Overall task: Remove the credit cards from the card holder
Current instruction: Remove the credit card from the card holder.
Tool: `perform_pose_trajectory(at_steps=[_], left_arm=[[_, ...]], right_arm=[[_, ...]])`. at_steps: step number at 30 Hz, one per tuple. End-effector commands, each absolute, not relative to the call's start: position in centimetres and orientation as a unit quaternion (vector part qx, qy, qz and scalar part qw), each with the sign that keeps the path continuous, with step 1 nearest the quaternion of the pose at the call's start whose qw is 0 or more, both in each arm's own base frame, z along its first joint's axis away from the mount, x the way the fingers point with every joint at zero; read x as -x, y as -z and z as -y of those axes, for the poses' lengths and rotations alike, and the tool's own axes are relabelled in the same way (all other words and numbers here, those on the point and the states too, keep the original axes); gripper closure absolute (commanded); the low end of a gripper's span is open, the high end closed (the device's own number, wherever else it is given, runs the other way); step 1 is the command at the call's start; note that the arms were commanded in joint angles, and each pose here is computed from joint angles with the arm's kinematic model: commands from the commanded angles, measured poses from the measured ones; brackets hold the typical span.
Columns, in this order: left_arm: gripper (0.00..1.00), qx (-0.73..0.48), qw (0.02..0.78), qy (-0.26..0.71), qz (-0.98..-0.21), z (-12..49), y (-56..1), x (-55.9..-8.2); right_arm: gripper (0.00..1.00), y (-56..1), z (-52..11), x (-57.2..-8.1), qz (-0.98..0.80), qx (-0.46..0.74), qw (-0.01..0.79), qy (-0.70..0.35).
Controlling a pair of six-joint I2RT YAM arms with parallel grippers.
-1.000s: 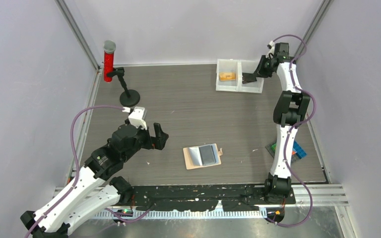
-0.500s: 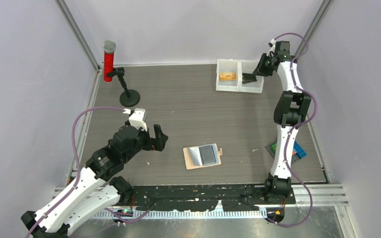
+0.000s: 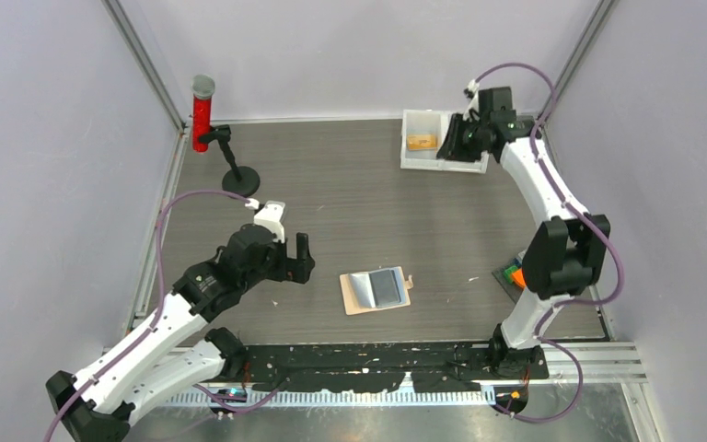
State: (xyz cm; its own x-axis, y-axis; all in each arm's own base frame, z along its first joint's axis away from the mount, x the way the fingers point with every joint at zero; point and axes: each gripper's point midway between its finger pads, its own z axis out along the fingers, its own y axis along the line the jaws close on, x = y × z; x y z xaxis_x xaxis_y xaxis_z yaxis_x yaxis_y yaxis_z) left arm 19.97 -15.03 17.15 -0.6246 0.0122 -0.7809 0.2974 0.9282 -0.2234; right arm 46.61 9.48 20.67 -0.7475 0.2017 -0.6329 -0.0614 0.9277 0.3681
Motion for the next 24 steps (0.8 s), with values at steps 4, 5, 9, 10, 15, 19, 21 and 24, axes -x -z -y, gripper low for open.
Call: perform_pose_trajectory(at_steps=[4, 5, 9, 10, 15, 19, 21, 24], left_arm=[[0.05, -0.101, 0.390, 0.329, -0.854, 21.0, -18.9, -18.5], [0.06, -0.099, 0.382, 0.350, -0.850, 21.8, -18.9, -18.4], [0.10, -0.097, 0.349, 0.406, -0.839, 24.2, -18.4, -18.1], [0.11, -0.095, 0.340, 0.417, -0.838, 24.8, -18.2, -18.1], [0.19, -0.085, 0.298, 0.462, -0.831, 27.3, -16.7, -18.2], [0.28, -0.084, 0.282, 0.483, -0.825, 29.1, -16.1, -18.6], [0.32, -0.081, 0.277, 0.488, -0.823, 29.8, -15.7, -18.9], [0.43, -0.070, 0.270, 0.496, -0.822, 30.8, -14.9, -19.6]], right_arm=[[0.66, -17.2, -12.9, -38.0, -0.925, -0.020, 0.330, -0.188], [0.66, -15.5, -13.6, -36.5, -0.930, -0.011, 0.315, -0.187], [0.66, -13.0, -15.9, -31.9, -0.934, 0.018, 0.301, -0.194], [0.66, -12.2, -16.2, -30.8, -0.934, 0.020, 0.298, -0.197], [0.66, -10.1, -19.3, -26.3, -0.931, 0.062, 0.283, -0.221], [0.66, -9.6, -20.8, -24.0, -0.923, 0.083, 0.282, -0.248], [0.66, -9.8, -21.5, -23.3, -0.916, 0.094, 0.283, -0.267], [0.65, -9.8, -22.3, -22.9, -0.908, 0.109, 0.282, -0.289]])
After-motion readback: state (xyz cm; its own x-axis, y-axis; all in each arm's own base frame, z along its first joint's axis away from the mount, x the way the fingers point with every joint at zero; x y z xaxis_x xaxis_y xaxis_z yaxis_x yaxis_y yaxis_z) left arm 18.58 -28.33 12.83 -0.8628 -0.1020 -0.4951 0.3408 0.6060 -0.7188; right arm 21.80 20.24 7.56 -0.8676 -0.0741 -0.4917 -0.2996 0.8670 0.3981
